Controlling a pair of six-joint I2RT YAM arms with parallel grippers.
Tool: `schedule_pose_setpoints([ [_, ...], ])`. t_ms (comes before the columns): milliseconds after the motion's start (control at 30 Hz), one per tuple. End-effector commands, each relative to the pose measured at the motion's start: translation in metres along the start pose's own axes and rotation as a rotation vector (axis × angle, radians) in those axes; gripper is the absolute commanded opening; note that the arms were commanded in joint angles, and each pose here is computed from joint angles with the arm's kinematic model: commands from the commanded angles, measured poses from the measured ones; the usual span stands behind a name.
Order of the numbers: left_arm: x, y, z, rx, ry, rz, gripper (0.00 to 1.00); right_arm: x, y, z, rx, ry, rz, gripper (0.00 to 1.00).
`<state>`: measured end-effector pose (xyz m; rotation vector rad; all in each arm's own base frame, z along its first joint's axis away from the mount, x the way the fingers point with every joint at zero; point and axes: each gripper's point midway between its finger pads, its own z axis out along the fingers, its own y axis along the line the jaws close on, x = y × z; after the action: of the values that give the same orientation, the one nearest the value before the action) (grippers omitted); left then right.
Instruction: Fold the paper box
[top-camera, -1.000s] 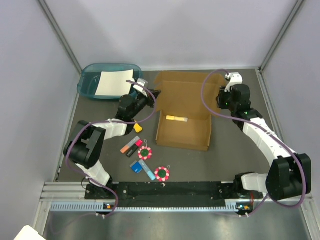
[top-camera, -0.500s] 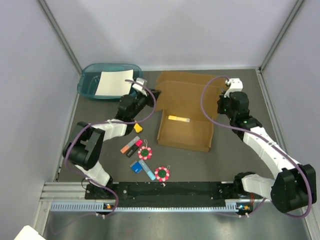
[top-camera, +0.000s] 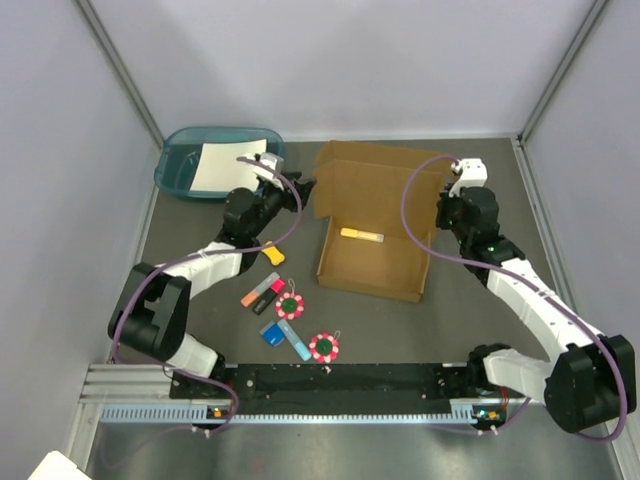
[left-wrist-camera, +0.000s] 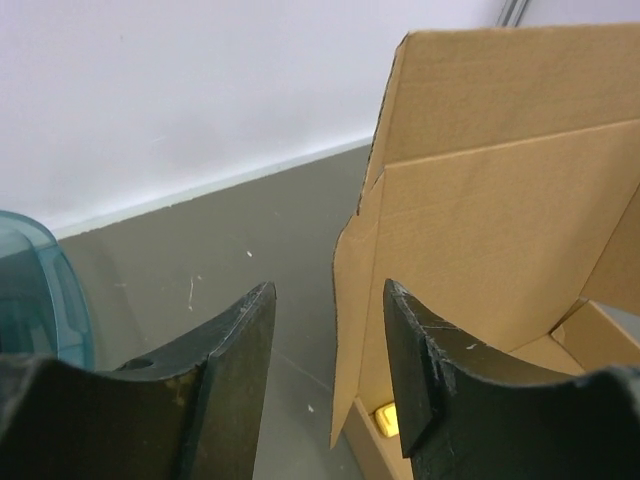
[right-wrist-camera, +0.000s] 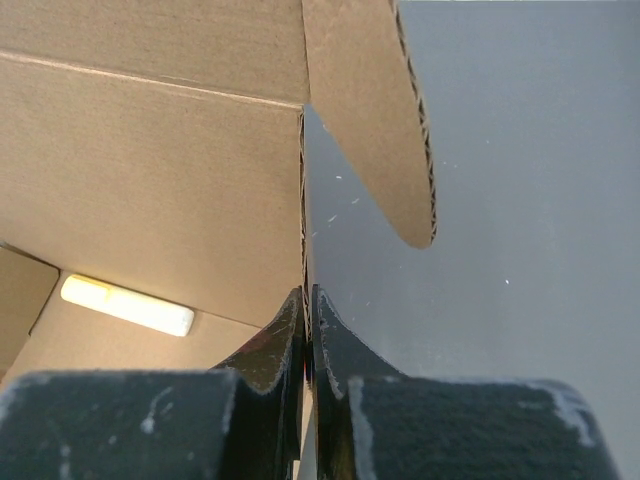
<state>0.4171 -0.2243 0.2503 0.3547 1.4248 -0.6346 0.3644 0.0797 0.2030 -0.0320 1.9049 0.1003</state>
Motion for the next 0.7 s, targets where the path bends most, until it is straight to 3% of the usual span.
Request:
schedule_pose_setpoints([
  [0, -0.002, 0.005, 0.01, 0.056, 0.017, -0.007, 0.53, -0.02, 0.008, -0.004, -0.025, -0.076, -0.018, 0.0],
  [233, 0.007, 0.002, 0.023, 0.129, 0.036, -0.063, 0.59, -0.02, 0.011, -0.005, -0.032, -0.074, -0.023, 0.0],
  [400, 0.008, -0.007, 0.027, 0.184, 0.025, -0.101, 0.54, -0.019, 0.012, -0.006, -0.037, -0.074, -0.027, 0.0],
  [667, 0.005, -0.012, 0.023, 0.193, 0.006, -0.152, 0.06, -0.02, 0.013, -0.008, -0.026, -0.074, -0.027, 0.0],
])
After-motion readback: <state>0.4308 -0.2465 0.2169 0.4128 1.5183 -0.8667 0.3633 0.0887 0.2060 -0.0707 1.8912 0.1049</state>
